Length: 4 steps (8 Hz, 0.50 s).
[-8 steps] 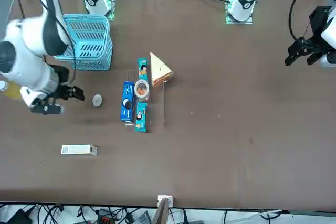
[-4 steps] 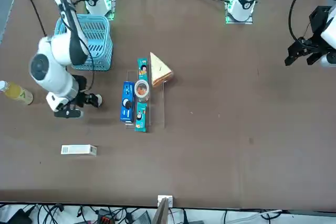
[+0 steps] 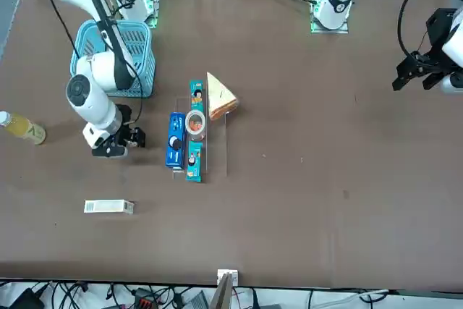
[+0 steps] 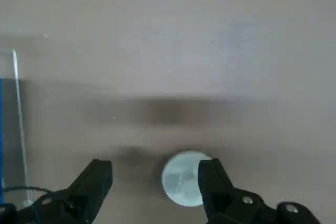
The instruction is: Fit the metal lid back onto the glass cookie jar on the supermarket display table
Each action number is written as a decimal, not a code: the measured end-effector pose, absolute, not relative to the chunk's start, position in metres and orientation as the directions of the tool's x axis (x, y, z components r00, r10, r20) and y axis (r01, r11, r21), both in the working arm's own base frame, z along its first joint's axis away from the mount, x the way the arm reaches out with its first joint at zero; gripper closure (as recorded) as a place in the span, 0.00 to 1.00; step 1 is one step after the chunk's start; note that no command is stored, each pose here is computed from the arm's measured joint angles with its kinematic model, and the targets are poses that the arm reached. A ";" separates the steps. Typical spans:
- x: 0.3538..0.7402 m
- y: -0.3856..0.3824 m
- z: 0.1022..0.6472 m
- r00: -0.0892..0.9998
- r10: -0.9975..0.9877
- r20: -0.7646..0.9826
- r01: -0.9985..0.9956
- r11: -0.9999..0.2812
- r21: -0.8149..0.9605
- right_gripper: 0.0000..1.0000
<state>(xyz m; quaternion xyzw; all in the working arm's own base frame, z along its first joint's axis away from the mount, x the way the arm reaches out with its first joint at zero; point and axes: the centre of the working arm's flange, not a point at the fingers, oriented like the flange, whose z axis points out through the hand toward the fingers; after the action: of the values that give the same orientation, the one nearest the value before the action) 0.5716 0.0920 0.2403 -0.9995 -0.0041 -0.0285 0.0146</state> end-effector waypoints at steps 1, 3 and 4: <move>0.566 0.091 0.234 0.999 0.006 0.054 0.008 -1.000 -0.028 0.00; 0.559 0.088 0.226 0.999 0.004 0.043 0.006 -1.000 -0.026 0.00; 0.557 0.087 0.224 0.999 0.003 0.038 0.004 -1.000 -0.025 0.00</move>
<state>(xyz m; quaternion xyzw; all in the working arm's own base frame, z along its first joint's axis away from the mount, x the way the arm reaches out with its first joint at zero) 0.5570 0.0871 0.2241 -0.9997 -0.0018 -0.0189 0.0125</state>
